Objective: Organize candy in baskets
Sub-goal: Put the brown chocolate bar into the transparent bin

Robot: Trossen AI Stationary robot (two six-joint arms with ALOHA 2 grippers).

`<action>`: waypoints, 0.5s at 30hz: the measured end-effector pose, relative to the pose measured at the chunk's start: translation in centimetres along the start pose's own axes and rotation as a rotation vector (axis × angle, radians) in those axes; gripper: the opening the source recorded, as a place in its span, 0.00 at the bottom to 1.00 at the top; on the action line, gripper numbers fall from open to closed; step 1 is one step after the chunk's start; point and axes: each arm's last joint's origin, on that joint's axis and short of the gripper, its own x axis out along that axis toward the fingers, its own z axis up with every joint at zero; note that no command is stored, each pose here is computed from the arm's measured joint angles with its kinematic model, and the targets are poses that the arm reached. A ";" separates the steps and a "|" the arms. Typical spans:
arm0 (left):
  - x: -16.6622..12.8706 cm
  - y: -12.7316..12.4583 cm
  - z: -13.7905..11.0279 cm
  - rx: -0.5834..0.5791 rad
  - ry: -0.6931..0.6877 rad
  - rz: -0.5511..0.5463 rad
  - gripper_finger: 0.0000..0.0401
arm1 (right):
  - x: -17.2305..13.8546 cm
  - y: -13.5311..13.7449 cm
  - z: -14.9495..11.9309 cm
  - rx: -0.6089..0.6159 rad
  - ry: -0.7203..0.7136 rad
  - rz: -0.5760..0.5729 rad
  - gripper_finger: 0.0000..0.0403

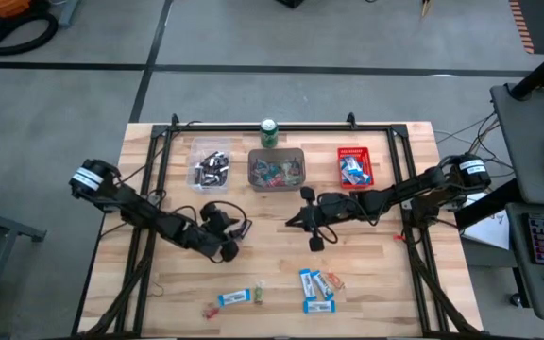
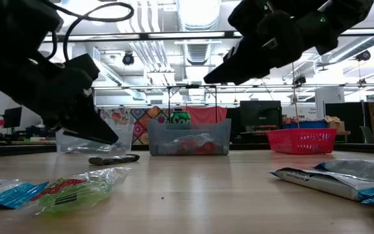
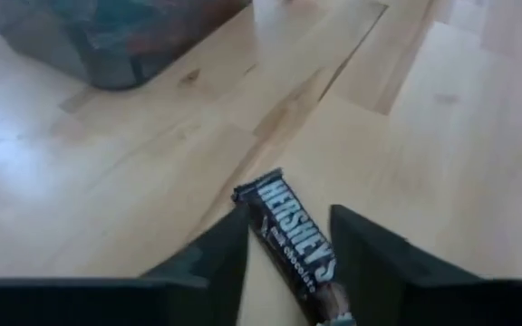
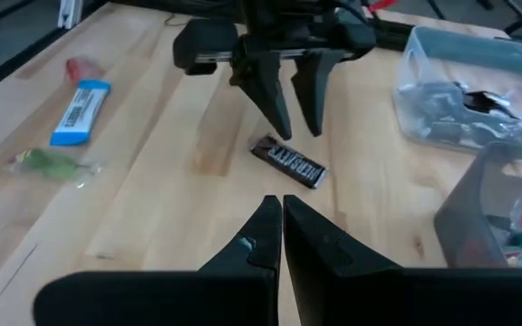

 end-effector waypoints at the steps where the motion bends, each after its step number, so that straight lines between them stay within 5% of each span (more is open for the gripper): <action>1: 0.1 0.0 -0.2 0.000 0.004 0.002 0.38 | 0.0 0.0 0.0 0.000 0.002 0.000 0.02; 8: 1.4 -1.0 -1.5 0.029 0.042 0.023 0.64 | 0.0 0.0 -0.1 0.007 0.007 0.001 0.02; 15: 2.9 -2.2 -2.4 0.054 0.057 0.076 0.63 | 0.0 0.0 -0.1 0.007 0.006 0.001 0.02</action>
